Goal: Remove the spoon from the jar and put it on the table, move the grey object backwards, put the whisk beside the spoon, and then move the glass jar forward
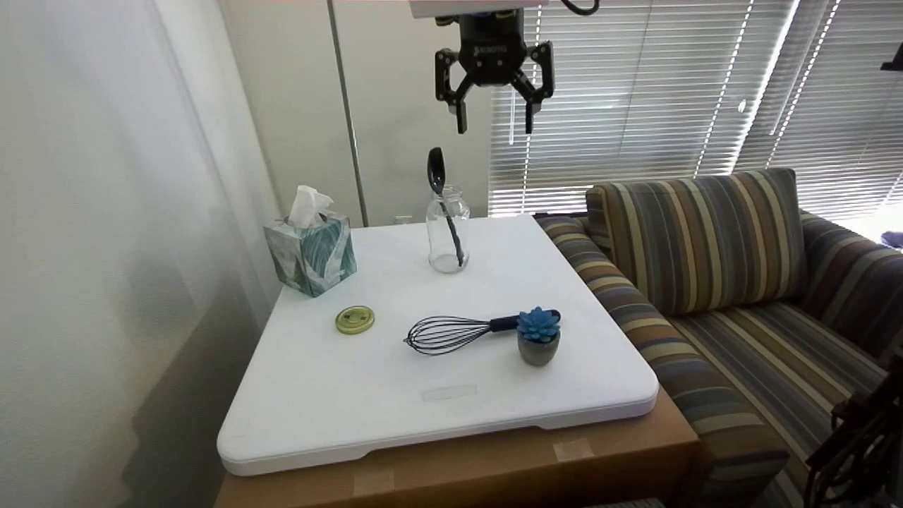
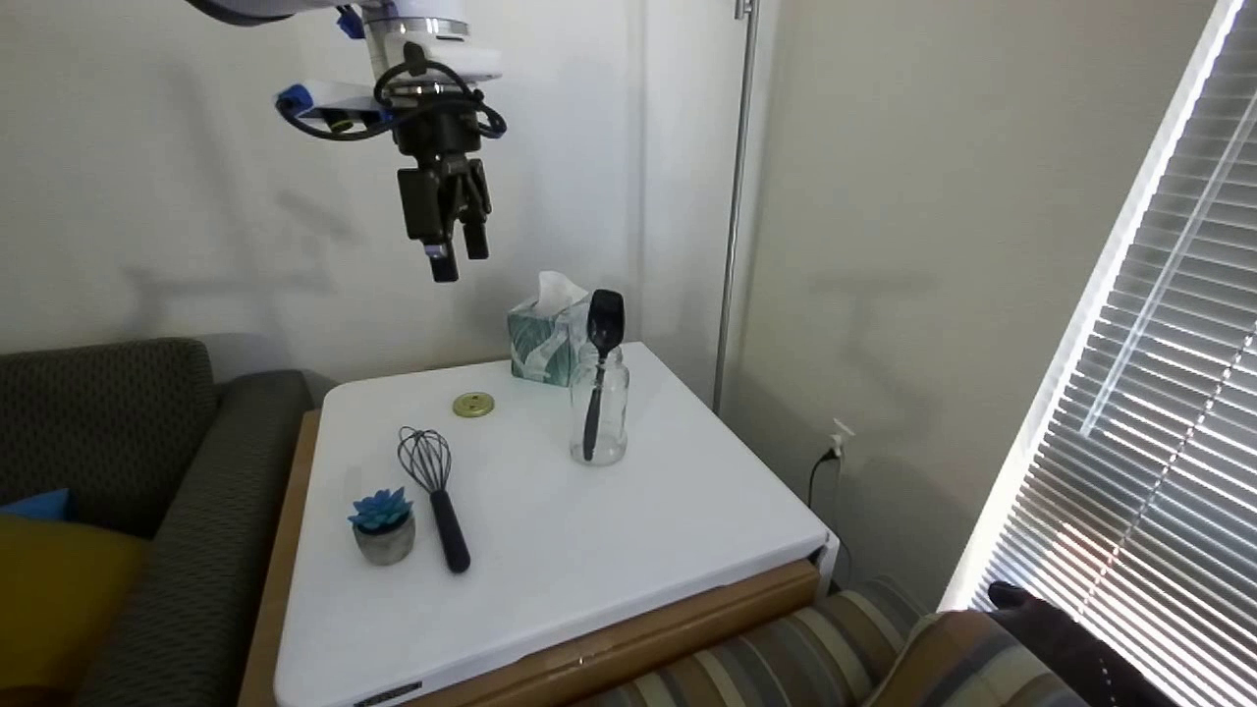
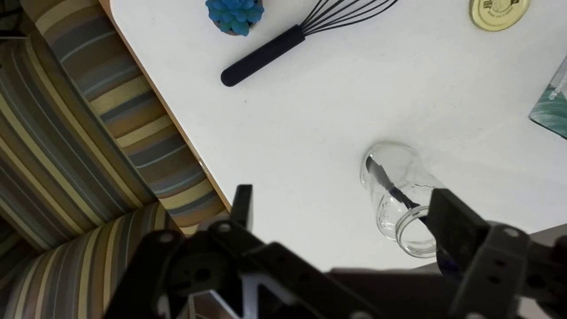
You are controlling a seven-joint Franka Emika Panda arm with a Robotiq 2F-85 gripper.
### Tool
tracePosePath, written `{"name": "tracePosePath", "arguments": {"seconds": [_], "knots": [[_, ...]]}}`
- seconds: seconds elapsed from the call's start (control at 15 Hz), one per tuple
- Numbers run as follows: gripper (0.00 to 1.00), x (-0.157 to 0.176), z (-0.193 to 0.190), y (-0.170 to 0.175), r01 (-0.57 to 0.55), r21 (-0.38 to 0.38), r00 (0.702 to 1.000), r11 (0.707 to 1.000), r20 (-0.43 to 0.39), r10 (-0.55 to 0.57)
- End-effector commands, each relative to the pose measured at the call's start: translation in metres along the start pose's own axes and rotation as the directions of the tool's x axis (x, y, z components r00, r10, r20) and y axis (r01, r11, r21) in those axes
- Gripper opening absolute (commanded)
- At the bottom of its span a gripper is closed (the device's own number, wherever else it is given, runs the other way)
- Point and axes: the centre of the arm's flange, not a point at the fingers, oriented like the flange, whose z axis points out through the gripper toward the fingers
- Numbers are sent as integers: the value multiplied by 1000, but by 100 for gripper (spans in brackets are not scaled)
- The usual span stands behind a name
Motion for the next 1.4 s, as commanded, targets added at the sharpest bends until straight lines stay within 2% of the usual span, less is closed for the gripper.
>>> {"name": "tracePosePath", "arguments": {"seconds": [0.0,0.47,0.8,1.2,1.33], "knots": [[100,4,26,6,-54,18,999,998,-4,54],[100,34,49,-19,-176,89,983,980,-37,179],[100,60,49,-45,-221,111,972,969,-55,228],[100,111,38,-85,-249,153,962,956,-79,263],[100,133,42,-94,-267,150,961,952,-36,275]]}}
